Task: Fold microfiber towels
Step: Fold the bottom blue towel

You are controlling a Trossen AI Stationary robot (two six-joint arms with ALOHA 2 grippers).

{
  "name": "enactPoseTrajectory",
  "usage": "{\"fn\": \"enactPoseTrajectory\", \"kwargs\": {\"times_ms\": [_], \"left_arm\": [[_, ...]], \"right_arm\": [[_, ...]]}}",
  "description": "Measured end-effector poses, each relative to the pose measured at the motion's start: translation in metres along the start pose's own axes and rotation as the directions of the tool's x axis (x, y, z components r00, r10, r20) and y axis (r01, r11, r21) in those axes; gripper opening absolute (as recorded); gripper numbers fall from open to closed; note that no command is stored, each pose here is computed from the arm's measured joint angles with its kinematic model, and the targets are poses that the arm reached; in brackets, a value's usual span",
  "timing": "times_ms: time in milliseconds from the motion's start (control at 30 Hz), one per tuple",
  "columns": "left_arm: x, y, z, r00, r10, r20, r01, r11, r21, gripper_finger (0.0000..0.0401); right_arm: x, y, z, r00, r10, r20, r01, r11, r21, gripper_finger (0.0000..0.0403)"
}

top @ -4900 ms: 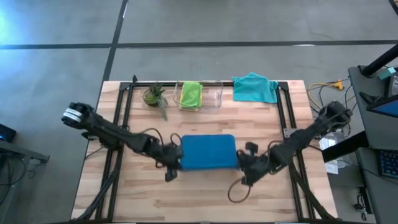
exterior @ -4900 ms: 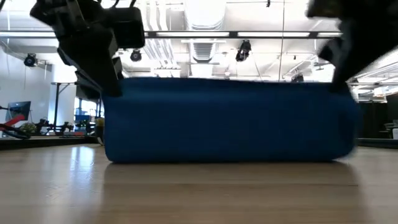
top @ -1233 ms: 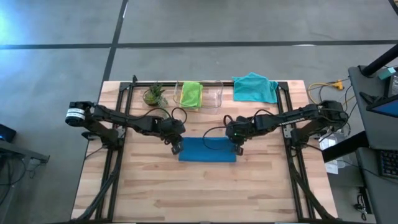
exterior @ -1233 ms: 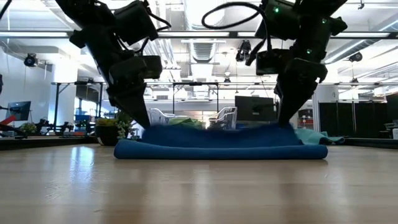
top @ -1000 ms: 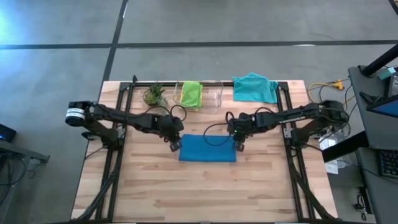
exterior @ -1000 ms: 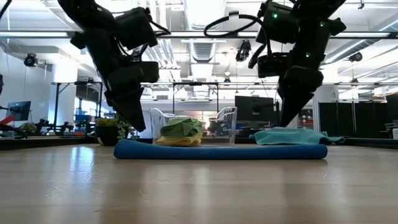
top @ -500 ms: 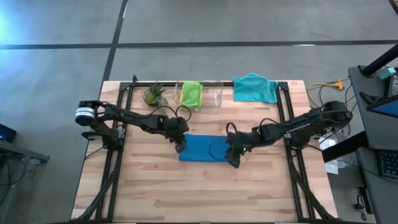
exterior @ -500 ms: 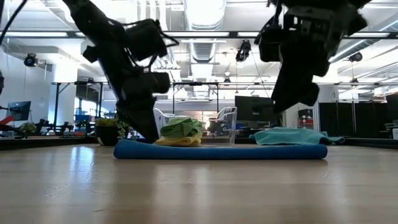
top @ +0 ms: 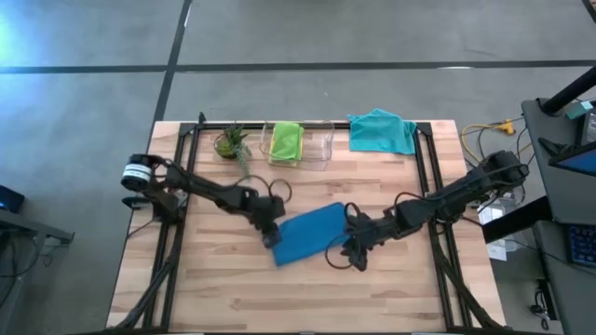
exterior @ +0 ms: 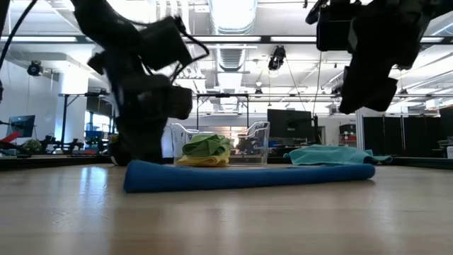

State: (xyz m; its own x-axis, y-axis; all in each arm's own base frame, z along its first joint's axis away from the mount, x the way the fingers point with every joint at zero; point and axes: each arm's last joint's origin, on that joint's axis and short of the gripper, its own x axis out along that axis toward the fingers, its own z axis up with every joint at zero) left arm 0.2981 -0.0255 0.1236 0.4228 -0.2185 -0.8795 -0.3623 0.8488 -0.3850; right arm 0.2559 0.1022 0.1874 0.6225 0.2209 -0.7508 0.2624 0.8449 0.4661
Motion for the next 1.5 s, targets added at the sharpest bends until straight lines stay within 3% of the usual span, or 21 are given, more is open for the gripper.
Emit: {"fn": "enactPoseTrajectory", "kwargs": {"times_ms": [200,467,567,700,900,1033,1100,1200,1333,1400,1500], "left_arm": [[0.007,-0.051,-0.022,0.995,-0.096,0.011,0.097,0.991,-0.087,0.0002],[0.031,-0.118,-0.035,0.977,-0.213,0.006,0.208,0.945,-0.254,0.0001],[0.042,-0.144,-0.03,0.956,-0.288,-0.048,0.27,0.935,-0.231,0.0001],[0.035,-0.158,-0.024,0.957,-0.278,-0.084,0.26,0.95,-0.174,0.0001],[-0.016,-0.158,-0.01,0.965,-0.256,0.054,0.259,0.964,-0.054,0.0001],[-0.043,-0.145,-0.013,0.986,-0.142,0.092,0.141,0.99,0.013,0.0001],[-0.053,-0.141,-0.015,0.99,-0.101,0.099,0.097,0.994,0.047,0.0001],[-0.058,-0.137,-0.019,0.992,-0.093,0.088,0.087,0.994,0.068,0.0001],[-0.05,-0.131,-0.028,0.994,-0.089,0.061,0.084,0.994,0.076,0.0001],[-0.043,-0.125,-0.034,0.996,-0.071,0.046,0.068,0.995,0.077,0.0001],[-0.033,-0.112,-0.043,1.0,-0.024,0.006,0.024,0.997,0.074,0.0001]], "right_arm": [[0.0,0.006,-0.006,1.0,0.013,-0.013,-0.014,0.995,-0.094,0.0128],[-0.001,0.015,-0.016,0.999,0.035,-0.037,-0.043,0.976,-0.215,0.0128],[-0.002,0.021,-0.024,0.997,0.051,-0.054,-0.063,0.968,-0.244,0.0128],[-0.005,0.037,-0.036,0.99,0.128,-0.058,-0.14,0.947,-0.29,0.0125],[-0.013,0.074,-0.053,0.944,0.32,0.076,-0.262,0.873,-0.412,0.0124],[-0.004,0.097,-0.056,0.851,0.506,0.139,-0.343,0.736,-0.583,0.0126],[0.007,0.106,-0.056,0.827,0.541,0.153,-0.337,0.696,-0.634,0.0129],[0.028,0.116,-0.048,0.869,0.457,0.19,-0.259,0.747,-0.612,0.0129],[0.054,0.117,-0.031,0.946,0.17,0.276,0.01,0.835,-0.55,0.0124],[0.064,0.114,-0.019,0.948,0.003,0.318,0.164,0.851,-0.499,0.0123],[0.082,0.102,0.001,0.948,-0.159,0.276,0.272,0.856,-0.439,0.0123]]}}
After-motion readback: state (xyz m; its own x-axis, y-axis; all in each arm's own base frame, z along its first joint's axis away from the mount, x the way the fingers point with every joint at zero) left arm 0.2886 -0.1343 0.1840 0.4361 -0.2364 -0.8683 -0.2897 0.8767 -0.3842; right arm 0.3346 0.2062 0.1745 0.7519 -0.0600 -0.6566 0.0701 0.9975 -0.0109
